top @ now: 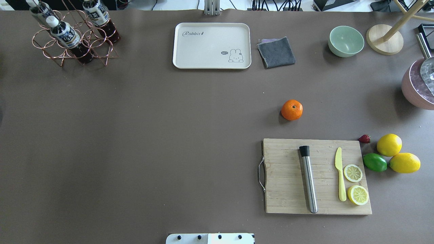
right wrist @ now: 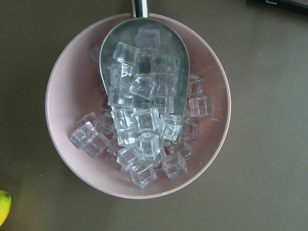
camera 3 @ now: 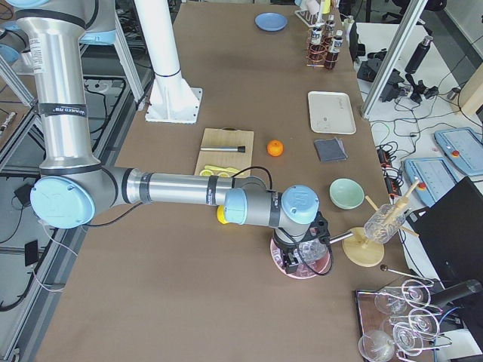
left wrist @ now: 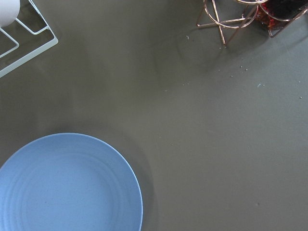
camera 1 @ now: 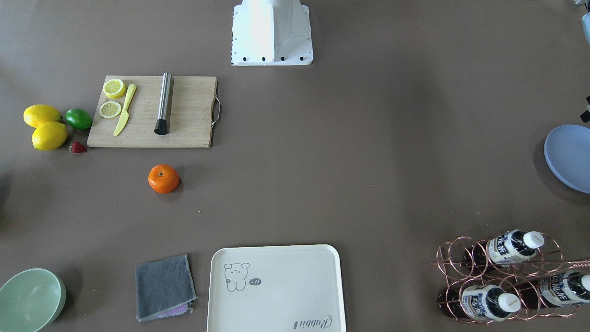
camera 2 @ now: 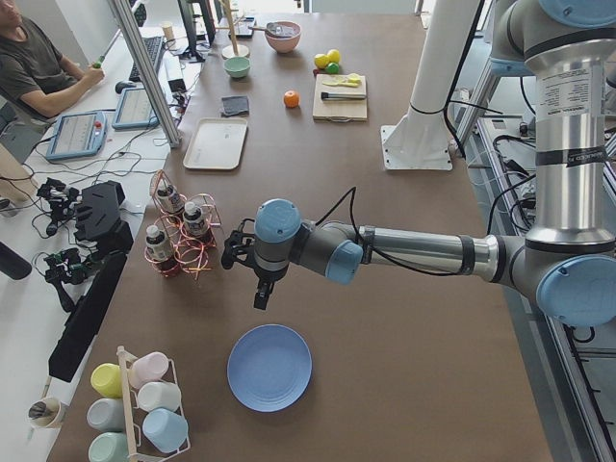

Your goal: Pick orange to plate

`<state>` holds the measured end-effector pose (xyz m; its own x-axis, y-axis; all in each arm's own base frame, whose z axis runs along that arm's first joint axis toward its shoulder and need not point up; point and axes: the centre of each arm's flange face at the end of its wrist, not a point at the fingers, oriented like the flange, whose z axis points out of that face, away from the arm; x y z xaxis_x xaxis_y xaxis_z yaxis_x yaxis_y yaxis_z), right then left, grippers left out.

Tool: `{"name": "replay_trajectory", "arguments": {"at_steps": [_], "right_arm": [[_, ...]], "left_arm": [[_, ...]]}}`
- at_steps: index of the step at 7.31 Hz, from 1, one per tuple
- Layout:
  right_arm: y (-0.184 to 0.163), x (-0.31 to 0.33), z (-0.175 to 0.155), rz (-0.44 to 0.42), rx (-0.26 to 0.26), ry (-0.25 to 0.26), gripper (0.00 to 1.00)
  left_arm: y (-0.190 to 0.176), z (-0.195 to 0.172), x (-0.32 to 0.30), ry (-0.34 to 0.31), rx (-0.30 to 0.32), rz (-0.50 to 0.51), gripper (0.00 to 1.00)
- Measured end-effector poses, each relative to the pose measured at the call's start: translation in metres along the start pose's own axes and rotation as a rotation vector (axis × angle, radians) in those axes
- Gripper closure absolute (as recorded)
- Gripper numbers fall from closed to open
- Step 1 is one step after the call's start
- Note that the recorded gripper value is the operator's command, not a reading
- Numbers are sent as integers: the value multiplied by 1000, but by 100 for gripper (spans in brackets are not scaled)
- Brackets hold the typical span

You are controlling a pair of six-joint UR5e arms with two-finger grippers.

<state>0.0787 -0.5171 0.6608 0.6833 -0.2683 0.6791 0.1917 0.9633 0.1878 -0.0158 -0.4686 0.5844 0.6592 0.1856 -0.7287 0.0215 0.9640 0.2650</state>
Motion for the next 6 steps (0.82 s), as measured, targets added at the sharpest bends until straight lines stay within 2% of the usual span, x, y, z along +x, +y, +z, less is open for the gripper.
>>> {"name": "replay_trajectory", "arguments": {"at_steps": [6], "right_arm": [[2, 0, 2, 2, 0, -7, 0]], "left_arm": [[13, 6, -1, 10, -5, 2, 2]]}}
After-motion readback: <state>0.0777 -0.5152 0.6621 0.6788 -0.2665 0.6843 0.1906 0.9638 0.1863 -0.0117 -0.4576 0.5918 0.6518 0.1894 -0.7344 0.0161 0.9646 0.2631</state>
